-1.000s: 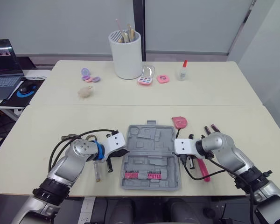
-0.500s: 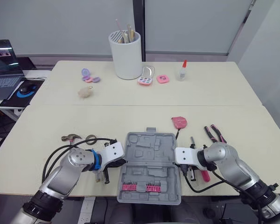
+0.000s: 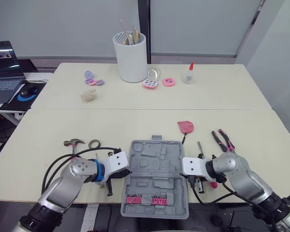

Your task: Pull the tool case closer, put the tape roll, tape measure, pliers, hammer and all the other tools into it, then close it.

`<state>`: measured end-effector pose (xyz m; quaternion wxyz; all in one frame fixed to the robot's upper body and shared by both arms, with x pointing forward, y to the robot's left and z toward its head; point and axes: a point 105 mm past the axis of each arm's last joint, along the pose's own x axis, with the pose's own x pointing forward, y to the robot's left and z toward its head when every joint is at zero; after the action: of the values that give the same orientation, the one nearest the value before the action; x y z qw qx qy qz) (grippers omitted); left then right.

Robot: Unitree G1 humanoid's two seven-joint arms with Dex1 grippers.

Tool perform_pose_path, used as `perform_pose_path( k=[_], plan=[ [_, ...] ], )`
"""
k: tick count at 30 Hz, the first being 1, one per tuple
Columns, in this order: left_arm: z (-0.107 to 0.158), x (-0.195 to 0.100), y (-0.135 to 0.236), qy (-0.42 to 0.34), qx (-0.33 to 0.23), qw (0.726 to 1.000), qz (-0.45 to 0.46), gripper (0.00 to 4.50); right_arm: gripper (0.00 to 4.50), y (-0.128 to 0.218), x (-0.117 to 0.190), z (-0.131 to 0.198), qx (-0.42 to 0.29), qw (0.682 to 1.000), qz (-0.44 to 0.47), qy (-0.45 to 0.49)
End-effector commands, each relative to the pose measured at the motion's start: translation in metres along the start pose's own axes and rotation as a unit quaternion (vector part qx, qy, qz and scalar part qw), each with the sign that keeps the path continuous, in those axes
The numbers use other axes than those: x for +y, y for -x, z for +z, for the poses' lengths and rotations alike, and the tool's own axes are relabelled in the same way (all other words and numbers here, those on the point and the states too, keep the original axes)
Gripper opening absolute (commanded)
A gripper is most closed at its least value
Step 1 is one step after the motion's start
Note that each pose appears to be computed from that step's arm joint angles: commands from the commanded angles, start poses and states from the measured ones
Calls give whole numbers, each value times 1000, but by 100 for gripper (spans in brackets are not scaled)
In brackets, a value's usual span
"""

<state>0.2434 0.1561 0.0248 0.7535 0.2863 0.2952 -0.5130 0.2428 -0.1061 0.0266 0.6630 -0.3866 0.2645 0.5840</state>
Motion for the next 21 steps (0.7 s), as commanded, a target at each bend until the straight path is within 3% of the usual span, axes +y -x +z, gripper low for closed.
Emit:
perform_pose_path(
  k=[1,21],
  plan=[
    [9,-26,-10,-10,-21,998,-59,0,1,-4,15,29,-51,998,25,29],
    [2,-23,-4,-7,-8,999,-47,0,1,-7,16,23,-45,999,21,21]
  ],
)
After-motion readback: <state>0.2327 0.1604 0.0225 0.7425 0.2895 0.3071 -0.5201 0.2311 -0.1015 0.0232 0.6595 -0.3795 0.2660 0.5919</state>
